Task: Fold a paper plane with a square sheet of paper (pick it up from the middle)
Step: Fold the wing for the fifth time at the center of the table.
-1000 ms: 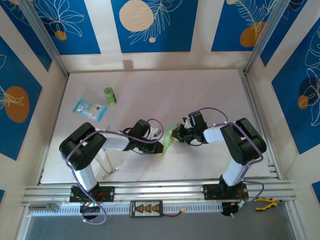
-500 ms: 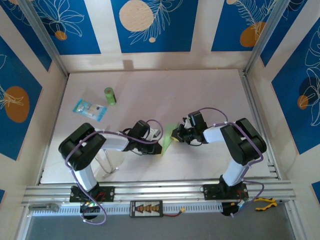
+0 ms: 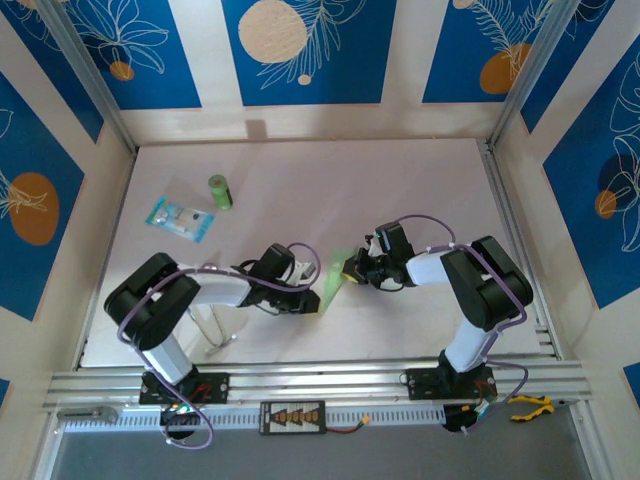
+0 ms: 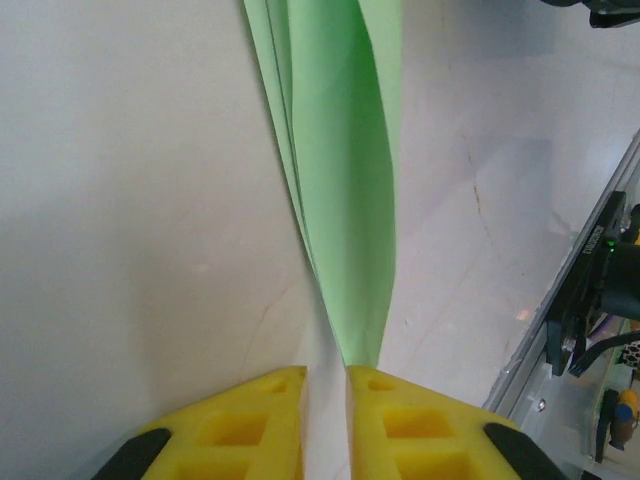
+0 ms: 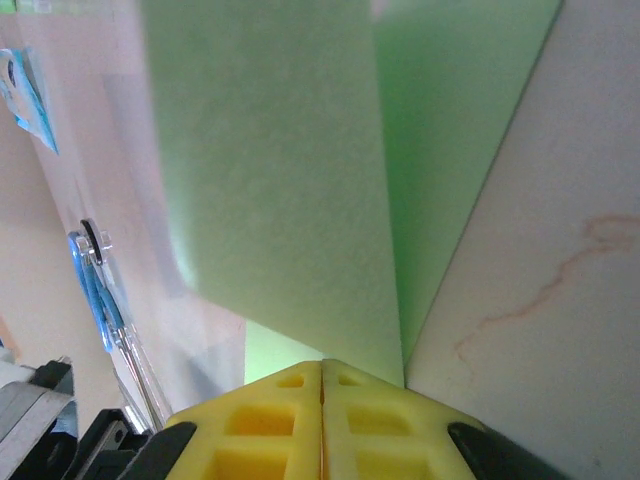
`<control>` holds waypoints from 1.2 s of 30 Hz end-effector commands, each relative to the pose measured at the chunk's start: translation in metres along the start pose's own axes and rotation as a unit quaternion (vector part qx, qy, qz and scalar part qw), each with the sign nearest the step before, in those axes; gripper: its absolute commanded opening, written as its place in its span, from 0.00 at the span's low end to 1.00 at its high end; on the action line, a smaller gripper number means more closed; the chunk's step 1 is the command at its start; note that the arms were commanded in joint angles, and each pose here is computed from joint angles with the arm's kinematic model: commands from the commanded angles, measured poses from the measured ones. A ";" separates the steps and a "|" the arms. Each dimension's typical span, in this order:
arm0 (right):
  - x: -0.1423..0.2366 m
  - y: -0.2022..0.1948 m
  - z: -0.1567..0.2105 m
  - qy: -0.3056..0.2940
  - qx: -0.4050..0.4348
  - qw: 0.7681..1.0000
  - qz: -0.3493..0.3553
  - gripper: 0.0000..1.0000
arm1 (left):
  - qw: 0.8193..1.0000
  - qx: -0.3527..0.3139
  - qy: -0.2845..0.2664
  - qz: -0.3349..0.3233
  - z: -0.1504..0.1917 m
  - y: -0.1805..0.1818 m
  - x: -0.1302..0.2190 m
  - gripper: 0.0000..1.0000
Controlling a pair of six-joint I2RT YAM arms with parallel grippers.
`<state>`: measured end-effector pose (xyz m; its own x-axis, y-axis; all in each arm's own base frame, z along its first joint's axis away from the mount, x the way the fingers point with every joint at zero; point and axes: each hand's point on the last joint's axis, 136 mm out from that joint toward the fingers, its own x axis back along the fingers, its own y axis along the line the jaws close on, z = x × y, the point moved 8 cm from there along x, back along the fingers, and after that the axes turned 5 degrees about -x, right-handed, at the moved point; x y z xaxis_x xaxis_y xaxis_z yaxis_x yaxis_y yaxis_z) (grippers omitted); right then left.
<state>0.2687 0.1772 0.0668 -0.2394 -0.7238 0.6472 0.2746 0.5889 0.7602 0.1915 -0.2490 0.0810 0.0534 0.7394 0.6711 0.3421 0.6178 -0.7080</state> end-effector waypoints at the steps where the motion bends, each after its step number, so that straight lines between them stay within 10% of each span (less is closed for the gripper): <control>1: -0.008 -0.016 0.003 0.000 -0.016 0.999 0.049 0.09 | 1.000 -0.012 -0.015 -0.013 -0.004 -0.011 0.011 0.19; 14: -0.009 -0.016 0.004 0.002 -0.018 0.999 0.050 0.09 | 0.996 -0.049 -0.034 0.061 -0.053 -0.049 0.002 0.13; 36: -0.008 -0.015 0.004 0.002 -0.017 0.998 0.052 0.09 | 0.997 -0.036 0.054 -0.041 -0.029 -0.006 -0.033 0.09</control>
<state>0.2693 0.1780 0.0674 -0.2349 -0.7187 0.6544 0.2804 0.5945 0.7536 0.2231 -0.2923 0.0810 0.1021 0.6914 0.7152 0.4104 0.6256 -0.6634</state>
